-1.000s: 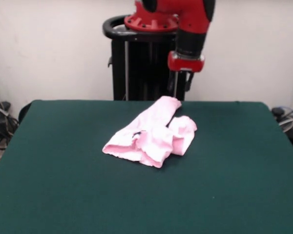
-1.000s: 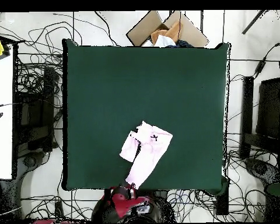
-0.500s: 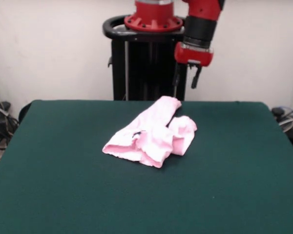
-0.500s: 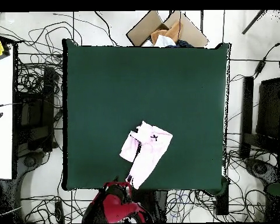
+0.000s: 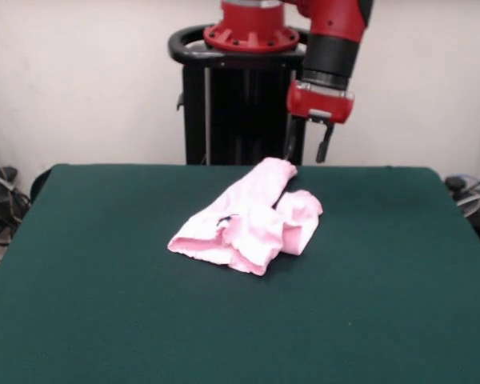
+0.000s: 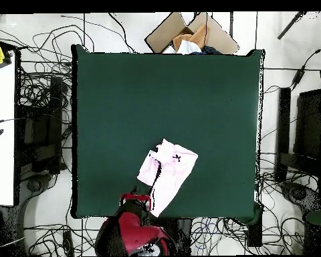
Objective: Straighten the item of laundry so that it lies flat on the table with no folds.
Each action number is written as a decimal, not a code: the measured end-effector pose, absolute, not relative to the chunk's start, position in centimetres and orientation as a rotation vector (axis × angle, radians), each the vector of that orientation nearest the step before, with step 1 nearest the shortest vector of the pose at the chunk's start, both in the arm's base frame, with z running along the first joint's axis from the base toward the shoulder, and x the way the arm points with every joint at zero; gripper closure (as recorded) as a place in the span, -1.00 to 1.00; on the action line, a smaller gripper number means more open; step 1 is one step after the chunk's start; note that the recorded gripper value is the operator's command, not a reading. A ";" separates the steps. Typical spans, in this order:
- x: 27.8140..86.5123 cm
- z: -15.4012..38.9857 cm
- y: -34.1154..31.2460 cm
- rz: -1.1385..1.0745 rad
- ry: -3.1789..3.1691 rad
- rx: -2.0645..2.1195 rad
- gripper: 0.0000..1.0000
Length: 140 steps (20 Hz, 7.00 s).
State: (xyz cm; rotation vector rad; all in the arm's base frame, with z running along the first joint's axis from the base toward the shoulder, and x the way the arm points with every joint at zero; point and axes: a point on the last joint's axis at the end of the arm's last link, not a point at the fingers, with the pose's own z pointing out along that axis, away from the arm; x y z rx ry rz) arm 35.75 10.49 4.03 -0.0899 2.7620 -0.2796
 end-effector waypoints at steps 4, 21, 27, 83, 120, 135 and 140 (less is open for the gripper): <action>36.9 3.7 10.3 -0.292 2.742 -0.055 -1.00; 40.2 1.2 12.0 -0.236 2.749 -0.032 -1.00; 40.7 -1.2 13.4 -0.256 2.768 0.002 -1.00; 34.5 -5.0 19.9 0.200 3.324 0.269 -1.00; 31.0 -4.5 20.3 -0.172 2.949 -0.131 -1.00; 36.4 -1.1 16.7 -0.038 3.218 0.314 -1.00; 35.3 -0.7 18.5 0.012 3.326 0.299 -1.00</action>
